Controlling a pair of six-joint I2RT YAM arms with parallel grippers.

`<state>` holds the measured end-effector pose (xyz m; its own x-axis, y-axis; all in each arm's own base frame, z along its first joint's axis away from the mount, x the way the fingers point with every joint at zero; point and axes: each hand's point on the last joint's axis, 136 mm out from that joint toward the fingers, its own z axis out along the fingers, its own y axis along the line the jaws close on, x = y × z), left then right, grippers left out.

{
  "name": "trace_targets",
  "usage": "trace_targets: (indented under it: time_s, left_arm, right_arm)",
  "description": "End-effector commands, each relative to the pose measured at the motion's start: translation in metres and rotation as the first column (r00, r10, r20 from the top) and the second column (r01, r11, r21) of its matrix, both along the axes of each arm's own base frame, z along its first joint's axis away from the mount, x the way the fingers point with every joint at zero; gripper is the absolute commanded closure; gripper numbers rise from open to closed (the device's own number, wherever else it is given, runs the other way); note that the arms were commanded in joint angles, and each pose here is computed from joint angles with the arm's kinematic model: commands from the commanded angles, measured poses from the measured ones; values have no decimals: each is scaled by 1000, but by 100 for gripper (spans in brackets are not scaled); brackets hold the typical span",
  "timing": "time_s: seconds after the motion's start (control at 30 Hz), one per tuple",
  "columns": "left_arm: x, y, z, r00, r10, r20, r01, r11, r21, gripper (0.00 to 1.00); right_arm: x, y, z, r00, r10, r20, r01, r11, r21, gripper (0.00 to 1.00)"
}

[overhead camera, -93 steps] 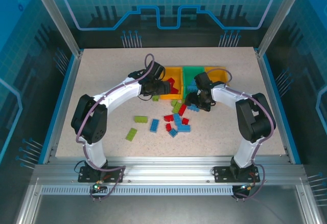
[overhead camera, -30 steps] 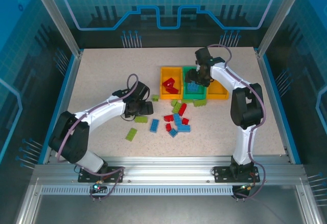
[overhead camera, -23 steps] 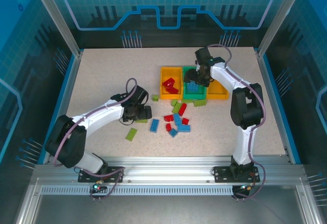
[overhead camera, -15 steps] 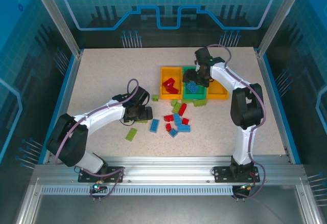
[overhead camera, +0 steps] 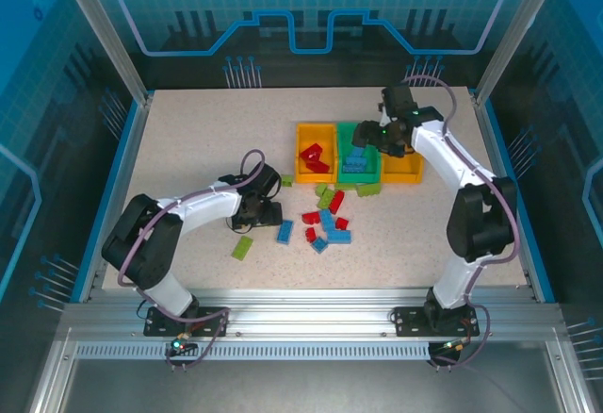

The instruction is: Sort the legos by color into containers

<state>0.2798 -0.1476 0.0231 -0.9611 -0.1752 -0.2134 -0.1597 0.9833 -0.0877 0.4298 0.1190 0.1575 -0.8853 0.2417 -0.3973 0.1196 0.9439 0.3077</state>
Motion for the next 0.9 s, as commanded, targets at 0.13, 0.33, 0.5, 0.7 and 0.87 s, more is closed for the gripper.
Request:
trace_targets:
  time_s: [0.13,0.33,0.5,0.7,0.87]
  left_arm:
    - [6,-8,-1,1000,-10,4,10,1000,-16,27]
    - [11,-6,7,1000,-9,22,9,1000,4,49]
    - [20,-9,25,998,-7,59,7,1000,-5,49]
    - [47,-26,66,988,-13,154,23,998,-60,49]
    - [69,-47,98,974,-24,225,55,990,-132,49]
  right_arm:
    - [-16,-57,-10,995,-93,-28,91,994,-52,17]
    - [-23,-89,-25,988,-146,-50,140,984,-107,17]
    - [-29,-120,-34,976,-214,-45,206,968,-146,17]
    - [-29,-151,-38,965,-263,-18,256,950,-177,19]
    - [-17,-160,-49,973,-231,-6,226,958,-178,26]
